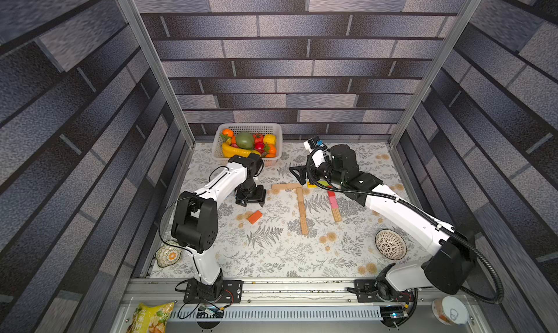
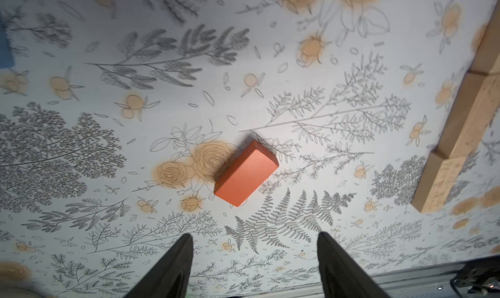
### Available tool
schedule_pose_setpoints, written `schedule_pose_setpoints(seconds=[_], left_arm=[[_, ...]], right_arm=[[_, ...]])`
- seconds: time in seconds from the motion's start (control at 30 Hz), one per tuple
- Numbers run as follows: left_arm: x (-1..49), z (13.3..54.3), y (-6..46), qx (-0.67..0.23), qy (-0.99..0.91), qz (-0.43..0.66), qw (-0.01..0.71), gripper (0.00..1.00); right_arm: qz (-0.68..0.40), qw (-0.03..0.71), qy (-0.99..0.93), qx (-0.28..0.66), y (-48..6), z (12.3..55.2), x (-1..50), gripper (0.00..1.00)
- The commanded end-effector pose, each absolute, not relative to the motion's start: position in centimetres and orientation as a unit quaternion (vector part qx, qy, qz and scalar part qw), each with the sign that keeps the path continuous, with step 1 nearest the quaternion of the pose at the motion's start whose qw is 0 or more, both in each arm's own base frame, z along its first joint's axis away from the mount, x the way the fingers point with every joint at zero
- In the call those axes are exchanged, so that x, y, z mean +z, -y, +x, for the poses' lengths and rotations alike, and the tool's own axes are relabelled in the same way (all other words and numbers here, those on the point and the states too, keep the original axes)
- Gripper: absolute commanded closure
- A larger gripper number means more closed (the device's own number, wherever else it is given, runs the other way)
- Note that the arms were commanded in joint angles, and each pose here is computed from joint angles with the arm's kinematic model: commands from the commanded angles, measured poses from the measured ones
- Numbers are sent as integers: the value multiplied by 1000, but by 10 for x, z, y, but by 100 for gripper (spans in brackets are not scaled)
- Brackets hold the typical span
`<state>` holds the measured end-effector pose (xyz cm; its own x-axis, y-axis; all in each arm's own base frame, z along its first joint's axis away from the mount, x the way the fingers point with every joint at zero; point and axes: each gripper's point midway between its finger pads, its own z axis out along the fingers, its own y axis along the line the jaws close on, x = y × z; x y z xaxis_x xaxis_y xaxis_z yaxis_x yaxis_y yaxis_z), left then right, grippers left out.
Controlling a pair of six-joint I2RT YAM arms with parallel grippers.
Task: Assemble the number 7 with building blocks
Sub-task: Pick up the building block from the center of the board.
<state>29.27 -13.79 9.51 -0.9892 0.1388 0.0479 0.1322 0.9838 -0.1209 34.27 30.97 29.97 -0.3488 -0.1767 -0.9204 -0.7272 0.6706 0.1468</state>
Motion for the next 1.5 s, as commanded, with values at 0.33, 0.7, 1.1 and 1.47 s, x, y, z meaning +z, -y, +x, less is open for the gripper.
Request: schedule_pose_setpoints(seconds=[0.33,0.7,1.1,1.47], left_arm=[[80,274,112,40,997,-48,51,28],[94,343,26,89,994,60,7,30],[48,369,-11,38,995,77,52,32],[31,391,-36,14,994,96,55,31]], right_arm=[[-251,490,-783,288,-296,334,305,0],[-238,488,-788,290,-293,332,295,0],[-258,490,-788,268,-296,342,294,0],[-258,488,-792,260,-296,345,291,0]])
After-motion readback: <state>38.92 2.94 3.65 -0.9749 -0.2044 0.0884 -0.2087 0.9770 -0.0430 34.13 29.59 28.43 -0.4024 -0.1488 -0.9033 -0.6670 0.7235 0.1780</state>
